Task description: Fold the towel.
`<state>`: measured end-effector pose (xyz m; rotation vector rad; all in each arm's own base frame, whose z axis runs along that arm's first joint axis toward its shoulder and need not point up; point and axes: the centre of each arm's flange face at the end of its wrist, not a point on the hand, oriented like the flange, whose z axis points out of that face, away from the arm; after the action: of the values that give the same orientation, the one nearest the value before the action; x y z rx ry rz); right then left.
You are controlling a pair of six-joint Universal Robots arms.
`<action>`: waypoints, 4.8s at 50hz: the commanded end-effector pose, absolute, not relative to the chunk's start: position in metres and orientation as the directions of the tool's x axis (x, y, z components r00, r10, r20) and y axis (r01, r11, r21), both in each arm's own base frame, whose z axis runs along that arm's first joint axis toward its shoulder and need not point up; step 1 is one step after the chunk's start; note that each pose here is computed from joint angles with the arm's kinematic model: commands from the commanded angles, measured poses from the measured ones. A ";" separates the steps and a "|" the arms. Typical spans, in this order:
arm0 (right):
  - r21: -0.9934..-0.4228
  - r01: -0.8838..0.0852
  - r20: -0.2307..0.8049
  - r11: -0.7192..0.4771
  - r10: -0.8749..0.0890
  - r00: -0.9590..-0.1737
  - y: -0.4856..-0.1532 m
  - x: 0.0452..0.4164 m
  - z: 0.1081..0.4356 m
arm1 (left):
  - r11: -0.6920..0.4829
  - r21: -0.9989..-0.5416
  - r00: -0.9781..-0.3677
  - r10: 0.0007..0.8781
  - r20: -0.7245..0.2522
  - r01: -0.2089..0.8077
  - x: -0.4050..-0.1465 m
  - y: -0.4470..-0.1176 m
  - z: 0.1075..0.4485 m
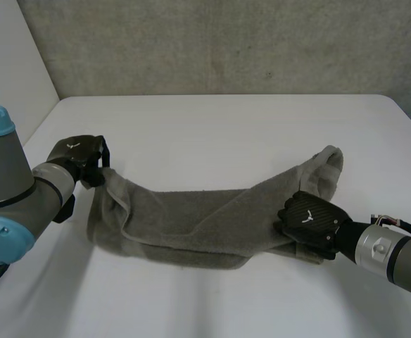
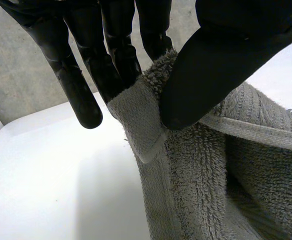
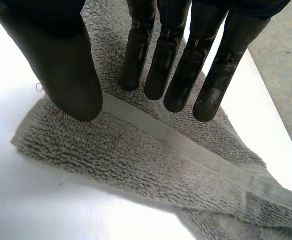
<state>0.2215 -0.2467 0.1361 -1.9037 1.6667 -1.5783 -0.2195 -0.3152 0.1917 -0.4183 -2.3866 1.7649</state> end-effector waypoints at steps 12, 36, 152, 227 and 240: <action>-0.644 -0.659 0.623 -0.389 -0.766 -0.156 -0.250 0.211 0.134 | 0.270 -0.953 -0.950 0.307 -0.050 0.137 -0.220 -0.314 0.191; -0.676 -0.631 0.587 -0.381 -0.796 -0.148 -0.244 0.209 0.124 | 0.272 -0.953 -0.950 0.307 -0.050 0.137 -0.220 -0.314 0.190; -0.809 -0.587 0.458 -0.013 -0.641 -0.616 -0.376 0.267 0.186 | 0.183 -0.955 -0.932 0.321 -0.168 0.235 -0.252 -0.385 0.177; -0.797 -0.245 0.349 -0.552 -0.089 -0.933 -0.374 0.209 0.481 | -0.511 -0.850 -0.963 0.270 -0.013 -0.132 -0.239 -0.360 0.464; -0.924 -0.309 0.375 -0.225 -0.381 -0.845 -0.395 0.214 0.371 | -0.123 -0.992 -0.966 0.257 -0.004 -0.029 -0.231 -0.381 0.330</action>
<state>0.2146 -0.3832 0.4363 -0.7168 1.7256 -2.5567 -0.2322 -0.3768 0.4068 -0.2122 -1.6586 2.3988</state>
